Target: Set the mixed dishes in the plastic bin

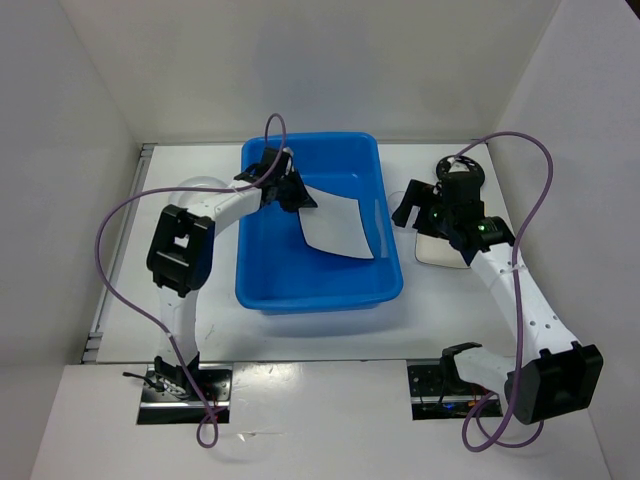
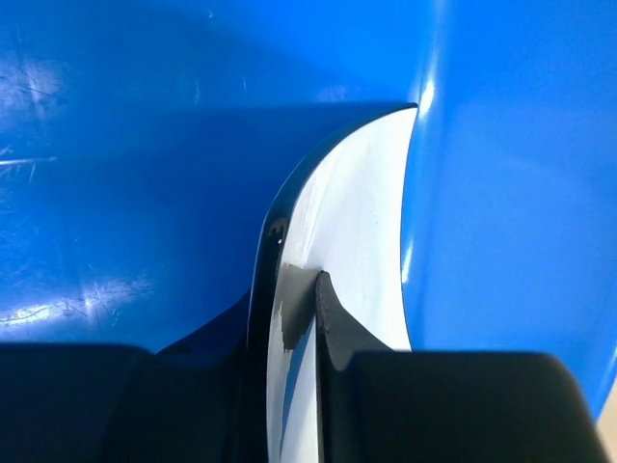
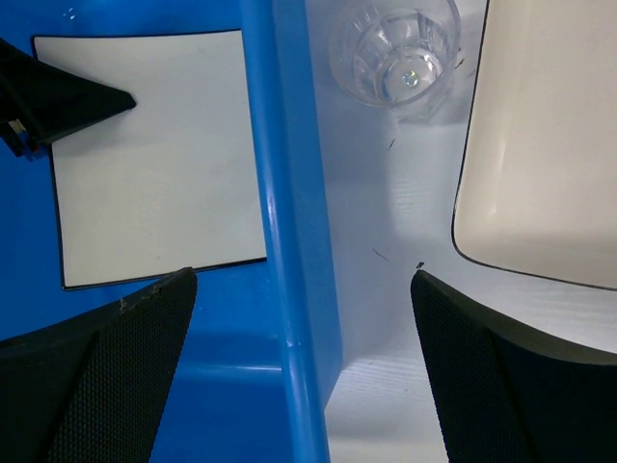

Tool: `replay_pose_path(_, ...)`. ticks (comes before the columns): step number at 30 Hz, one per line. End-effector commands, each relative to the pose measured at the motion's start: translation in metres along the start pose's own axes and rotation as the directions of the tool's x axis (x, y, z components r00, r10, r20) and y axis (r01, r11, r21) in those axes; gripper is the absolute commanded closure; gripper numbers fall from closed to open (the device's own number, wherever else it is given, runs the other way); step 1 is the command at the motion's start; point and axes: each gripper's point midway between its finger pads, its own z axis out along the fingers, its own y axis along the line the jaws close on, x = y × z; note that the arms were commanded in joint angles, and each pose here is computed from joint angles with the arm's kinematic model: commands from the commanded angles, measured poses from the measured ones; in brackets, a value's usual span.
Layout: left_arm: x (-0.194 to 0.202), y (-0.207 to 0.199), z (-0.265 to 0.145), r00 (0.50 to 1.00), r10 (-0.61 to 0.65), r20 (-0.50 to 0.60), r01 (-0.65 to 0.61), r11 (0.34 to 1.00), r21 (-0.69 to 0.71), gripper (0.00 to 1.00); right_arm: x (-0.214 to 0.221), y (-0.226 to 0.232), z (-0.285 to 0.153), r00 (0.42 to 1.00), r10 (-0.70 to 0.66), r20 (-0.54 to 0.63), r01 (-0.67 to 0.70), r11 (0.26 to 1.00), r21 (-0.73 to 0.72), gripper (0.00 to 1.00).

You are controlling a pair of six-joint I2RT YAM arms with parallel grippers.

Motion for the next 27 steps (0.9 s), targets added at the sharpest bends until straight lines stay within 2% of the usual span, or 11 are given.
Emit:
replay_pose_path(1, 0.03, 0.122, 0.002, 0.991, 0.098, -0.096, -0.131, 0.883, -0.452, 1.0, -0.001, 0.0, -0.006, 1.0, 0.001, 0.019, -0.001, 1.0, -0.005, 0.04)
replay_pose_path(5, 0.035, 0.143, 0.0, 0.984, 0.124, -0.124, -0.171, 0.838, -0.518, 1.0, -0.003, 0.001, -0.006, 1.0, 0.001, 0.029, -0.001, 1.0, -0.01, 0.04)
replay_pose_path(6, 0.038, 0.148, -0.001, 0.984, 0.124, -0.127, -0.173, 0.829, -0.531, 0.94, -0.003, 0.001, -0.006, 1.0, 0.001, 0.029, -0.001, 1.0, -0.01, 0.04)
replay_pose_path(9, 0.048, 0.166, 0.0, 0.977, 0.131, -0.166, -0.203, 0.796, -0.57, 0.88, 0.0, -0.002, -0.004, 1.0, 0.001, 0.025, -0.001, 1.0, 0.002, 0.04)
replay_pose_path(10, 0.048, 0.166, 0.0, 0.977, 0.131, -0.166, -0.204, 0.796, -0.57, 0.82, 0.0, -0.003, -0.004, 1.0, -0.008, 0.025, 0.008, 1.0, 0.002, 0.04)
replay_pose_path(13, 0.055, 0.173, 0.001, 0.975, 0.123, -0.183, -0.208, 0.789, -0.578, 0.79, 0.0, -0.003, -0.004, 1.0, -0.008, 0.025, 0.008, 1.0, 0.002, 0.04)
replay_pose_path(16, 0.055, 0.173, 0.001, 0.975, 0.123, -0.183, -0.208, 0.789, -0.578, 0.64, 0.0, -0.003, -0.004, 1.0, -0.019, 0.025, 0.019, 1.0, 0.003, 0.04)
replay_pose_path(21, 0.058, 0.175, 0.004, 0.97, 0.117, -0.213, -0.222, 0.784, -0.58, 0.58, -0.001, -0.005, -0.004, 0.999, -0.037, 0.028, 0.037, 0.999, 0.011, 0.02)
replay_pose_path(27, 0.061, 0.179, 0.005, 0.964, 0.114, -0.24, -0.237, 0.773, -0.588, 0.58, -0.002, -0.007, -0.001, 0.998, -0.046, 0.032, 0.046, 0.999, 0.02, 0.02)
